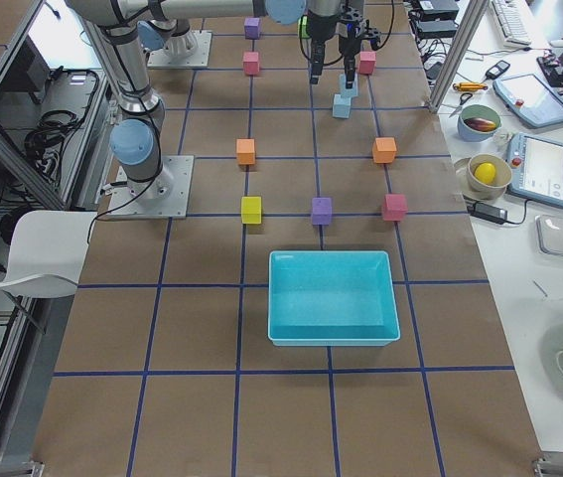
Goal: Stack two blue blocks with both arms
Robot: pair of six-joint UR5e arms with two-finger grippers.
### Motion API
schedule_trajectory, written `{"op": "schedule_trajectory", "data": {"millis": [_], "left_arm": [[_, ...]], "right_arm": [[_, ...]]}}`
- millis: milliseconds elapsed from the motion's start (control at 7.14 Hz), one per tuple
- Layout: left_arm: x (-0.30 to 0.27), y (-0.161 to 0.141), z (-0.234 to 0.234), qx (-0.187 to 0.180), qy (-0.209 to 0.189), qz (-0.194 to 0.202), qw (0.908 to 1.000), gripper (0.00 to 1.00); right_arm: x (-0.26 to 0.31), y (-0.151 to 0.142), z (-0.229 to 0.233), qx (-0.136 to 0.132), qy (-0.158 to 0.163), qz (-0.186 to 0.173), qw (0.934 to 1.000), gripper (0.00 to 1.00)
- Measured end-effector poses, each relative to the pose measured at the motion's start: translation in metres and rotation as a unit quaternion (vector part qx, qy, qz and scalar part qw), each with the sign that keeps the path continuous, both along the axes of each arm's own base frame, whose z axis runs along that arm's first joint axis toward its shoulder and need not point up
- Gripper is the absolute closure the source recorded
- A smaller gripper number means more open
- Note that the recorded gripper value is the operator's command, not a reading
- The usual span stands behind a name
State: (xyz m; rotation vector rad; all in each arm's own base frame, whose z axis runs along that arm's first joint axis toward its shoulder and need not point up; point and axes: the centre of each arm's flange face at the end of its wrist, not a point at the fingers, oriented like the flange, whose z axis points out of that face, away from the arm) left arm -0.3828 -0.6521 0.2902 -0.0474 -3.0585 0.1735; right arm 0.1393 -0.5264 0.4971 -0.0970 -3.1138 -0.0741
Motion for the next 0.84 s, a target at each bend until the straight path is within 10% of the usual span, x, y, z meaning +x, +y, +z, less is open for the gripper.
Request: {"op": "schedule_trajectory", "data": {"millis": [560, 840], "left_arm": [[-0.002, 0.005, -0.008, 0.034, -0.014, -0.007, 0.9993, 0.43], [-0.003, 0.004, -0.013, 0.039, -0.015, -0.003, 0.9991, 0.00]], "right_arm": [[-0.001, 0.000, -0.004, 0.006, 0.000, -0.001, 1.0000, 0.00], [-0.003, 0.000, -0.005, 0.009, -0.003, -0.003, 1.0000, 0.00]]}}
